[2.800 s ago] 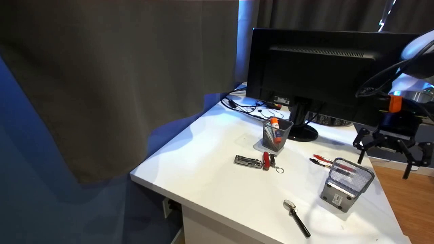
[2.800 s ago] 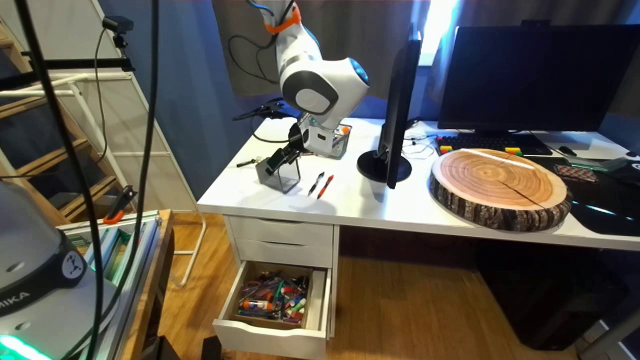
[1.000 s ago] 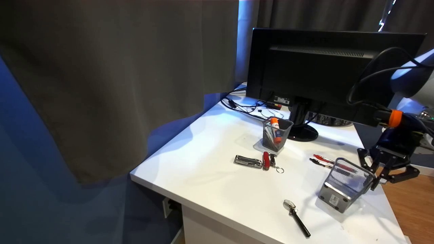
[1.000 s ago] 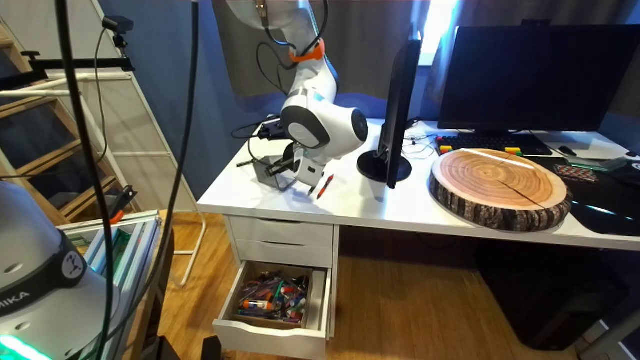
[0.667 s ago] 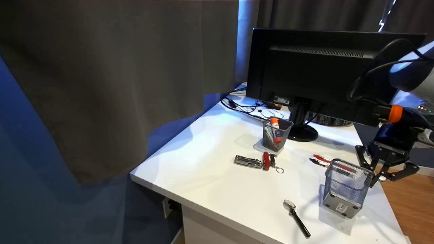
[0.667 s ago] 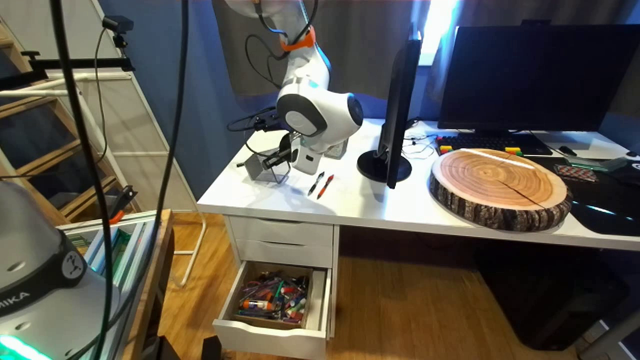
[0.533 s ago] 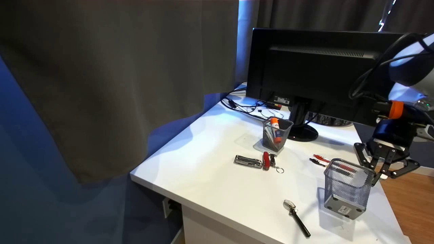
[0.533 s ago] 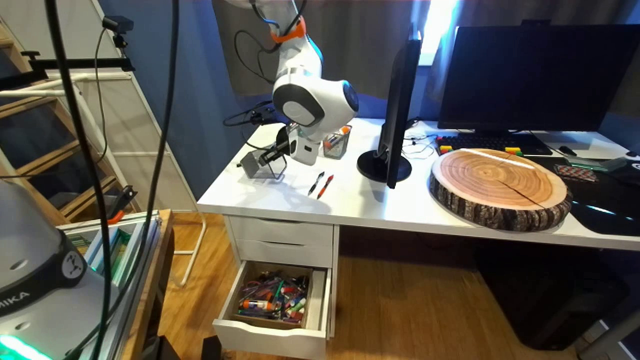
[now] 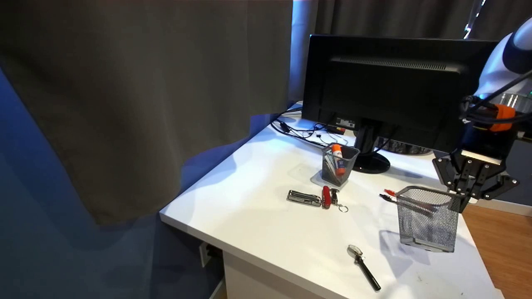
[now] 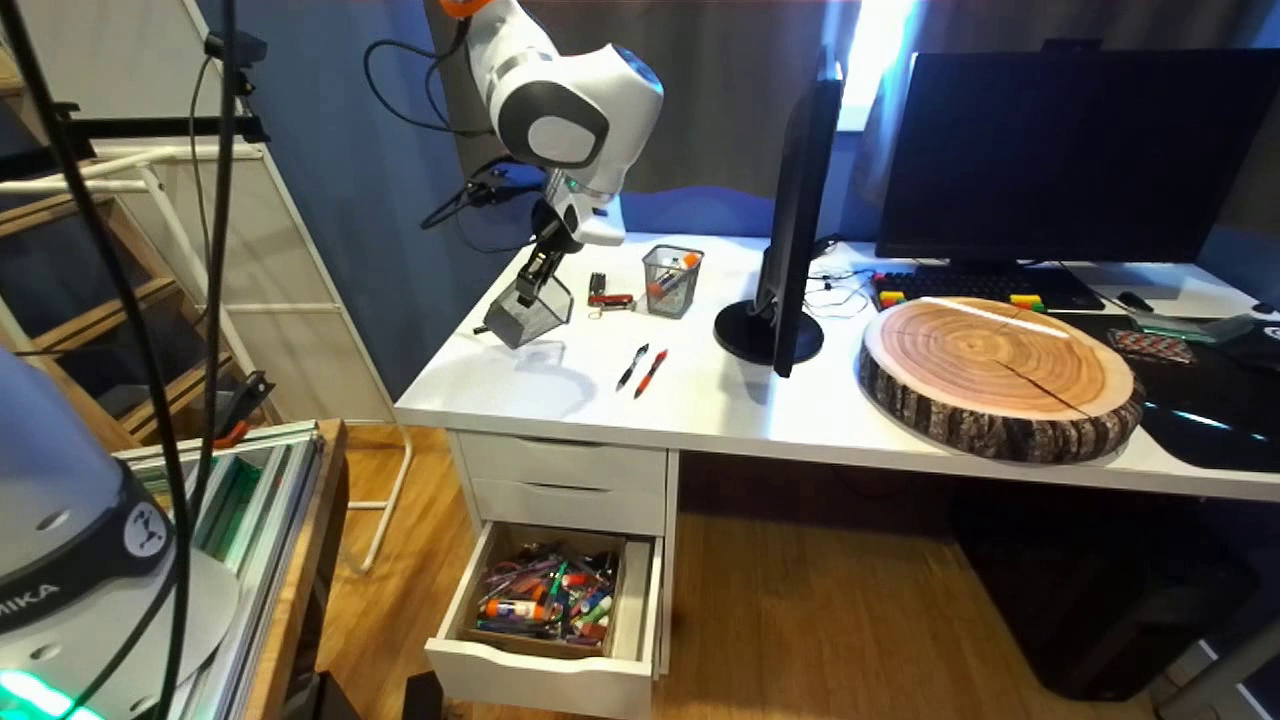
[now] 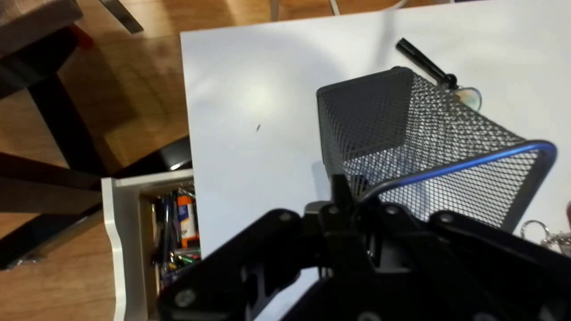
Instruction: Pick up the red and black pen together and put them on the table, turn the gray pen holder the right way up
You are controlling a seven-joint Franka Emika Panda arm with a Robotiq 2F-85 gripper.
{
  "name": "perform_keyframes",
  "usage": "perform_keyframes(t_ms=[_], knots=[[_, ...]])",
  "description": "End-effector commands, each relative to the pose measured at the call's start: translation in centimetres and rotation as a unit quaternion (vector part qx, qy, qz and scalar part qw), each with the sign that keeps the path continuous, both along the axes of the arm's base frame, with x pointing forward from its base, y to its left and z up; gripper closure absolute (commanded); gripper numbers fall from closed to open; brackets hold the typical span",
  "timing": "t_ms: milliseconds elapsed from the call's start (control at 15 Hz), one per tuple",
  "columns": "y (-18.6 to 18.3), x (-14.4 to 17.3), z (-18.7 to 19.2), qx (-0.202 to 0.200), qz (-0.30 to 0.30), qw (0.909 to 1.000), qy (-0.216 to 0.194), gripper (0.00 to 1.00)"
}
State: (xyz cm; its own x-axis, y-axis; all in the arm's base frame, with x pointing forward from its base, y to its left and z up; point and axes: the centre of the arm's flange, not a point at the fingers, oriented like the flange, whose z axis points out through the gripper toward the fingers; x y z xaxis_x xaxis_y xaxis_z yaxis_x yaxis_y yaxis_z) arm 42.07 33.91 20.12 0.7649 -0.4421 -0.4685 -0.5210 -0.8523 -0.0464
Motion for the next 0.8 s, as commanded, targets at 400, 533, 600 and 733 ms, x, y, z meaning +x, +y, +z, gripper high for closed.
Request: perform_keyframes(t_ms=[400,533,600,733], knots=[[1.3,-2.3,0.3,-0.042,0.030,0.9838,-0.172,0.98],[1.4,-2.8,0.1,-0.053,0.046,0.9780,-0.197,0.98],[1.5,-3.0,0.0,-0.054,0.054,0.9755,-0.206,0.98],[1.6,-3.2,-0.3,-0.058,0.063,0.9724,-0.217,0.98]])
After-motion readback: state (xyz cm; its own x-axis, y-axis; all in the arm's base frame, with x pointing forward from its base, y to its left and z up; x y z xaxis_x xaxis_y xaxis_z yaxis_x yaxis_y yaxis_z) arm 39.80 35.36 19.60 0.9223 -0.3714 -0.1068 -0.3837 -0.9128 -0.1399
